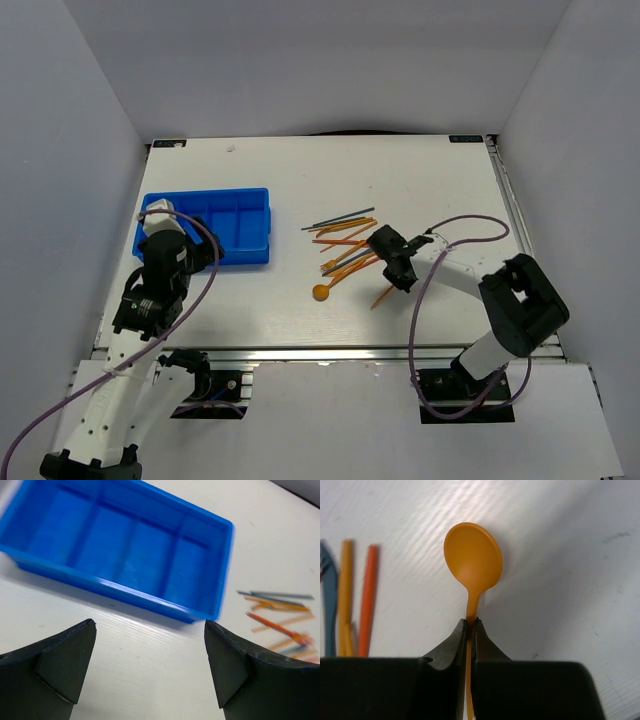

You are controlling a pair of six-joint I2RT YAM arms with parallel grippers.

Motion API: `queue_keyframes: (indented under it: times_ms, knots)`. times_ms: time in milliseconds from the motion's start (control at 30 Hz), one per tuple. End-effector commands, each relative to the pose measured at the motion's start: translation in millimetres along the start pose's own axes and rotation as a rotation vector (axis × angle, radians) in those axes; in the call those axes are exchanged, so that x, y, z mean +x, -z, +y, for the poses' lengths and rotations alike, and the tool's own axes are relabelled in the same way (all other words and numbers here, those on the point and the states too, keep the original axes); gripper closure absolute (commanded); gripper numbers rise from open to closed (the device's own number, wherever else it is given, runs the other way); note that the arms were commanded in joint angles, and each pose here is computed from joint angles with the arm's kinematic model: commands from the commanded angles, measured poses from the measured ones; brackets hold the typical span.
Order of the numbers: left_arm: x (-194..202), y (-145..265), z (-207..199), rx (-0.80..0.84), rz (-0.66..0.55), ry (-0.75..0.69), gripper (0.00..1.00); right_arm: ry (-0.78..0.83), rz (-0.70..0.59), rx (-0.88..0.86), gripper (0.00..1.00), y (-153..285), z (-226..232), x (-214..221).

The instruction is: Sort the eating utensils into containers

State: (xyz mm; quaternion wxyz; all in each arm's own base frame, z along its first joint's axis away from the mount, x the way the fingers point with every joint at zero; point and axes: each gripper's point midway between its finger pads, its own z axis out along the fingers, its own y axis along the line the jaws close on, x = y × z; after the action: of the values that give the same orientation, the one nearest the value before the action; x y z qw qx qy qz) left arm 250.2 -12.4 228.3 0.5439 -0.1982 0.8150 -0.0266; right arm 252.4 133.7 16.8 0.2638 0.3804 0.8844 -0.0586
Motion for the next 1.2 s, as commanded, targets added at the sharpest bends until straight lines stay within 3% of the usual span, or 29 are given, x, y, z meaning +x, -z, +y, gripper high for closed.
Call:
queue_keyframes:
  times_ms: [0,33,67,133,300,500,767,900,1033,1133,1167]
  knots:
    - [6,6,-51,0.257,0.083,0.011,0.02,0.187,-0.016,-0.270,1.00,28,41,-11]
    - [22,15,-82,0.432,0.177,0.027,0.02,0.322,-0.004,-0.432,1.00,42,68,-5]
    - [40,16,-94,0.500,0.252,0.080,0.02,0.372,0.004,-0.521,1.00,55,81,-2]
    - [45,28,-133,0.718,0.295,0.140,0.02,0.544,0.029,-0.817,1.00,100,116,17]
    - [29,43,-171,0.882,0.271,0.258,0.02,0.711,0.091,-1.279,1.00,195,141,59]
    - [21,49,-189,0.940,0.290,0.324,0.02,0.751,0.055,-1.414,1.00,257,166,82]
    - [53,29,-169,0.806,0.347,0.278,0.20,0.726,0.087,-1.469,1.00,286,184,96]
    - [57,32,-169,0.825,0.353,0.278,0.39,0.727,0.099,-1.484,1.00,293,189,99]
    - [62,28,-169,0.828,0.359,0.265,0.44,0.727,0.117,-1.535,1.00,305,192,101]
    - [67,23,-172,0.833,0.370,0.262,0.54,0.737,0.140,-1.563,1.00,311,191,105]
    - [66,22,-173,0.833,0.364,0.260,0.65,0.741,0.146,-1.576,1.00,313,189,106]
